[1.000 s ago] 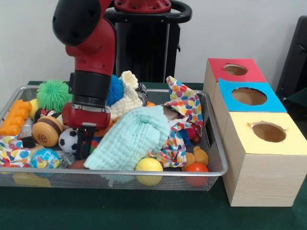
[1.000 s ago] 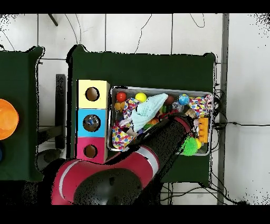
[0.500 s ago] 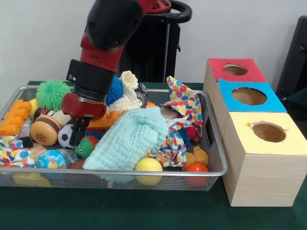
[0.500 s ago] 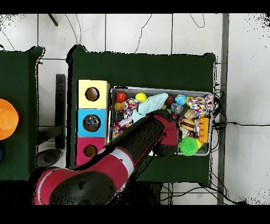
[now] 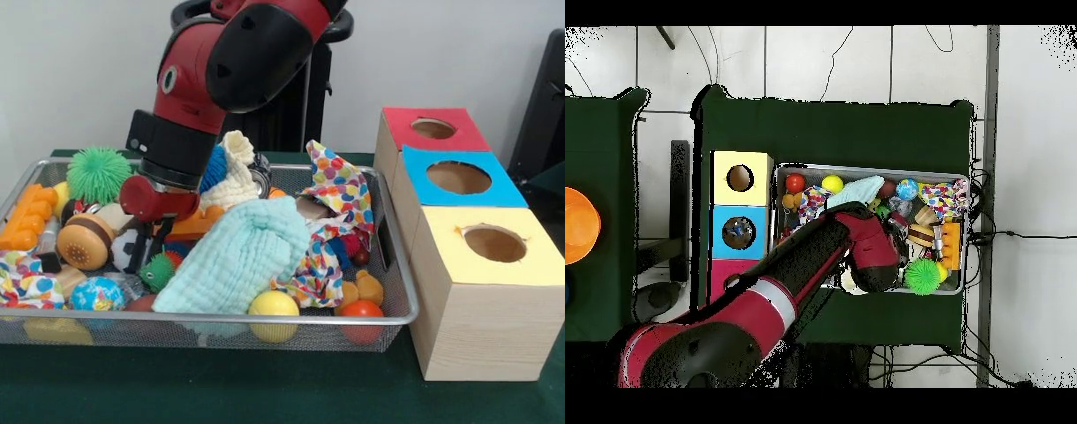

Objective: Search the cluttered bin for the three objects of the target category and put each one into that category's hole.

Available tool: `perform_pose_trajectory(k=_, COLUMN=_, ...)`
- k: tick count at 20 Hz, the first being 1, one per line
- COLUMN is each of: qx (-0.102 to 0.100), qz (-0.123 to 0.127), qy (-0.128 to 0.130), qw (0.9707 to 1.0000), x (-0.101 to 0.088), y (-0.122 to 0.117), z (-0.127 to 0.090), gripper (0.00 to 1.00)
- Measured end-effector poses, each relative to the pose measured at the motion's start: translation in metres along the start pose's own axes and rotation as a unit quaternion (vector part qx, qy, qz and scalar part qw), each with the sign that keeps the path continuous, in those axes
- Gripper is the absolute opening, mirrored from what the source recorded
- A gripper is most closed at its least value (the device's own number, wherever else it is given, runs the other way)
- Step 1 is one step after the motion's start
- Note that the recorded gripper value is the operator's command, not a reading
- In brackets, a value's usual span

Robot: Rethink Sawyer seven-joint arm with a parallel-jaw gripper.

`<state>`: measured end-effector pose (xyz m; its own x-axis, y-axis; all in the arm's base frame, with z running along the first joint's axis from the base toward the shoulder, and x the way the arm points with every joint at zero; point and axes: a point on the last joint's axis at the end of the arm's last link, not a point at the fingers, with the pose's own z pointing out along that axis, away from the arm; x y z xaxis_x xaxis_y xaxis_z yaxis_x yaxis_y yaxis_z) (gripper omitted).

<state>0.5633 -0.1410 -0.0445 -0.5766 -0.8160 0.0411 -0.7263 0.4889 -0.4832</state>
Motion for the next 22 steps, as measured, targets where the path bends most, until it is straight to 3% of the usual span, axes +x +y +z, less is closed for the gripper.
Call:
perform_pose_trajectory(k=6, qx=0.009, qz=0.057, qy=-0.008, qw=0.9983, x=0.009, y=-0.014, z=0.000, gripper=1.00)
perform_pose_trajectory(k=8, qx=0.013, qz=0.079, qy=-0.012, qw=0.9968, x=0.011, y=-0.018, z=0.001, gripper=1.00)
perform_pose_trajectory(k=9, qx=0.018, qz=0.102, qy=-0.015, qw=0.9945, x=0.013, y=-0.021, z=0.002, gripper=1.00)
perform_pose_trajectory(k=11, qx=0.022, qz=0.122, qy=-0.017, qw=0.9922, x=0.015, y=-0.023, z=0.003, gripper=1.00)
perform_pose_trajectory(k=14, qx=0.035, qz=0.178, qy=-0.022, qw=0.9832, x=0.019, y=-0.028, z=0.007, gripper=1.00)
perform_pose_trajectory(k=15, qx=0.039, qz=0.199, qy=-0.024, qw=0.9790, x=0.019, y=-0.028, z=0.009, gripper=1.00)
perform_pose_trajectory(k=17, qx=0.048, qz=0.247, qy=-0.035, qw=0.9673, x=0.018, y=-0.027, z=0.014, gripper=1.00)
perform_pose_trajectory(k=20, qx=0.052, qz=0.271, qy=-0.052, qw=0.9597, x=0.013, y=-0.026, z=0.017, gripper=1.00)
perform_pose_trajectory(k=22, qx=0.054, qz=0.271, qy=-0.062, qw=0.9590, x=0.011, y=-0.025, z=0.018, gripper=1.00)
